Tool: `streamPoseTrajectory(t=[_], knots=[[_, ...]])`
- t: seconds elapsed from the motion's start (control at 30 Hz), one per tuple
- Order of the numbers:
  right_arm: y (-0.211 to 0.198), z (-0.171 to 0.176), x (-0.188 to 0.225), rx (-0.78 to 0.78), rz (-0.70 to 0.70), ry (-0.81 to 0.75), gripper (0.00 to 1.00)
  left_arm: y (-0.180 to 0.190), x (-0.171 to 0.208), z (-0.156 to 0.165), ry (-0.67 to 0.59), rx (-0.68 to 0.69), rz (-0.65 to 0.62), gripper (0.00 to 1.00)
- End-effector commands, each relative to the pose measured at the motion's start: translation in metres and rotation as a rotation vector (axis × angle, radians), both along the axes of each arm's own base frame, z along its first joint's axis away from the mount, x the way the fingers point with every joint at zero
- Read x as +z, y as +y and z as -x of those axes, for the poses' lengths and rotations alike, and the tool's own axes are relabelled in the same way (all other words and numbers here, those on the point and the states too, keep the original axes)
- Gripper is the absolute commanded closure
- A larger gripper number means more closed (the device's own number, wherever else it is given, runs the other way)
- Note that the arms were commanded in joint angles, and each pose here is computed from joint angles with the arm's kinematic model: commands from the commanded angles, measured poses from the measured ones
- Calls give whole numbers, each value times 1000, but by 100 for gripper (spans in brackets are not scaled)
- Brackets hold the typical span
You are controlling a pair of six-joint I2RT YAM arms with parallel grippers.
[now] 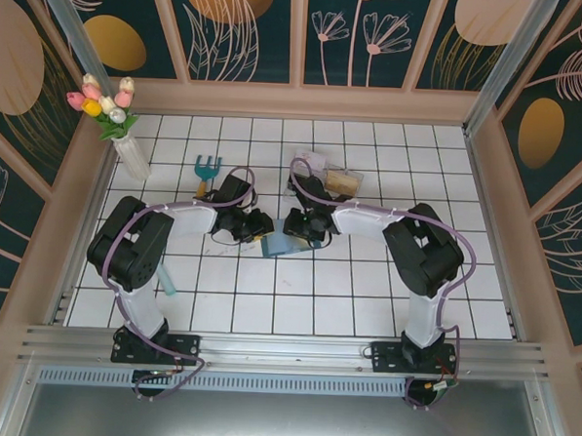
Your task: Take the credit cards out of the card holder
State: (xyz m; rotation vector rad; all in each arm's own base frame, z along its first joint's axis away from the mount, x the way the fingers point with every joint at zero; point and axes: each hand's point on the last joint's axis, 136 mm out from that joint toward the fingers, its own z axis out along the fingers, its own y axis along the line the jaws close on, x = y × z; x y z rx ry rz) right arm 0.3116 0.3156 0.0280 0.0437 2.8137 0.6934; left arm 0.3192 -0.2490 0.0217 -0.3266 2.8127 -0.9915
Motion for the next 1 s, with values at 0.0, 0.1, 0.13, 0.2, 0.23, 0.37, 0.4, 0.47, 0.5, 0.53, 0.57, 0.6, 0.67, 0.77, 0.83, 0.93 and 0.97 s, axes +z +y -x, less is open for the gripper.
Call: streamPoseTrajectory(t=[0.0,0.1,0.13,0.2,0.23,0.37,0.4,0.47,0.5,0.53,0.57,0.6,0.67,0.77,0.83,0.93,0.97], knots=[[30,9,27,93,-179,-19,67,-2,-4,-2,-6,-19,-20,72],[35,9,33,108,-219,-26,67,-2,-4,-4,-13,-20,-26,74],[36,9,34,110,-222,-29,67,-1,-4,-4,-15,-23,-30,75],[35,9,36,108,-221,-36,67,1,-3,-6,-27,-28,-52,77],[35,9,37,105,-225,-37,68,2,-2,-9,-37,-30,-66,78],[38,12,38,98,-263,-20,73,2,5,-18,-77,-45,-85,83],[40,13,38,95,-276,-14,77,1,7,-21,-86,-47,-85,83],[43,15,40,89,-302,-7,78,2,10,-24,-96,-47,-88,84],[44,14,42,86,-311,-11,78,3,13,-26,-103,-45,-92,83],[44,14,43,80,-311,-12,77,4,15,-28,-110,-41,-93,83],[43,12,45,71,-307,-18,76,5,18,-30,-115,-37,-95,83],[41,11,47,61,-295,-28,75,7,22,-31,-123,-32,-93,82],[36,6,55,41,-276,-59,73,9,30,-33,-135,-25,-88,78],[25,-3,70,8,-221,-119,67,15,41,-36,-153,-10,-90,70],[16,-10,80,-23,-176,-162,61,22,49,-39,-170,7,-104,65],[2,-19,102,-50,-132,-251,50,39,66,-49,-216,53,-135,53],[-4,-24,109,-61,-104,-287,46,45,72,-53,-230,68,-147,50]])
